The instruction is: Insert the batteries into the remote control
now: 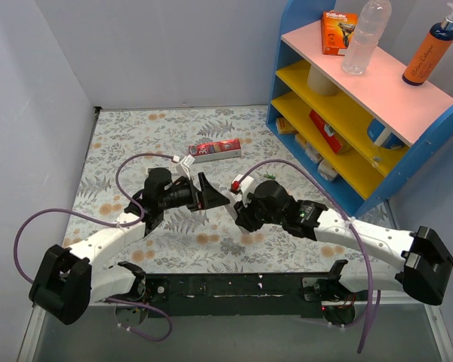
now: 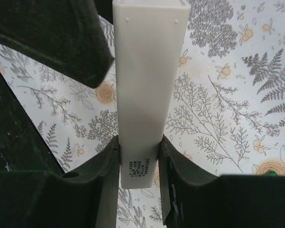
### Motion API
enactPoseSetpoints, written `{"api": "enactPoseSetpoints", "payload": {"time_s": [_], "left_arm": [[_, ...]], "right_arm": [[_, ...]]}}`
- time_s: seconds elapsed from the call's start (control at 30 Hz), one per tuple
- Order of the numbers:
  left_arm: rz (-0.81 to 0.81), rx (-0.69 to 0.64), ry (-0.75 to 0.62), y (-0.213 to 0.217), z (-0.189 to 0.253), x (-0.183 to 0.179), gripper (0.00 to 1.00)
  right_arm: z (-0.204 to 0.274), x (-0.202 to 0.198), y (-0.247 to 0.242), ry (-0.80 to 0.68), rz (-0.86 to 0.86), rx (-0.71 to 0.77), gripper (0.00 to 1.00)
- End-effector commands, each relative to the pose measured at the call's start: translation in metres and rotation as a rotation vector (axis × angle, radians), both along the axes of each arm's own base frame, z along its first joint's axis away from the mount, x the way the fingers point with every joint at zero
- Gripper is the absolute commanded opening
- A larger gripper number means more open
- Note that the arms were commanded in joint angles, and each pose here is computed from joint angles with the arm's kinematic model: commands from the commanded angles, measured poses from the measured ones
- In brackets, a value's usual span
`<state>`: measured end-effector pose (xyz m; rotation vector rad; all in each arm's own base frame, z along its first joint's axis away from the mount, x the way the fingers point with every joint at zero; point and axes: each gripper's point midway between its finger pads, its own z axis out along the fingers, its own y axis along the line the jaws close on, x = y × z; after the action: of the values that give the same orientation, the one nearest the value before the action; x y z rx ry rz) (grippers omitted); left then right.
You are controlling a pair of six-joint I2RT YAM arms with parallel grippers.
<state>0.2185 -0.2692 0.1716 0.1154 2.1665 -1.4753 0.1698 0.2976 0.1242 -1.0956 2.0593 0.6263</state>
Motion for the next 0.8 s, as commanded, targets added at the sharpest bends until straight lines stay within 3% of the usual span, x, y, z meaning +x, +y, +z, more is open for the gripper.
{"api": "enactPoseSetpoints", "payload": {"time_s": [0.0, 0.2, 0.37, 0.53, 0.77], "left_arm": [[-0.035, -0.079, -0.232, 0.002, 0.036, -0.008, 0.94], [-0.058, -0.197, -0.345, 0.005, 0.051, -0.024, 0.94], [-0.076, -0.255, -0.338, 0.005, 0.054, -0.033, 0.94], [-0.114, -0.318, -0.328, 0.004, 0.057, -0.044, 0.94], [-0.115, -0.347, -0.307, 0.004, 0.054, -0.049, 0.92]], "right_arm": [[0.055, 0.006, 0.016, -0.066, -0.056, 0.238, 0.01], [0.09, 0.002, 0.016, -0.011, -0.139, 0.421, 0.01], [0.105, 0.0, 0.015, 0.119, -0.272, 0.564, 0.01], [0.12, -0.006, 0.016, 0.185, -0.295, 0.7, 0.01], [0.118, 0.009, -0.006, 0.315, -0.561, 0.844, 0.01]]}}
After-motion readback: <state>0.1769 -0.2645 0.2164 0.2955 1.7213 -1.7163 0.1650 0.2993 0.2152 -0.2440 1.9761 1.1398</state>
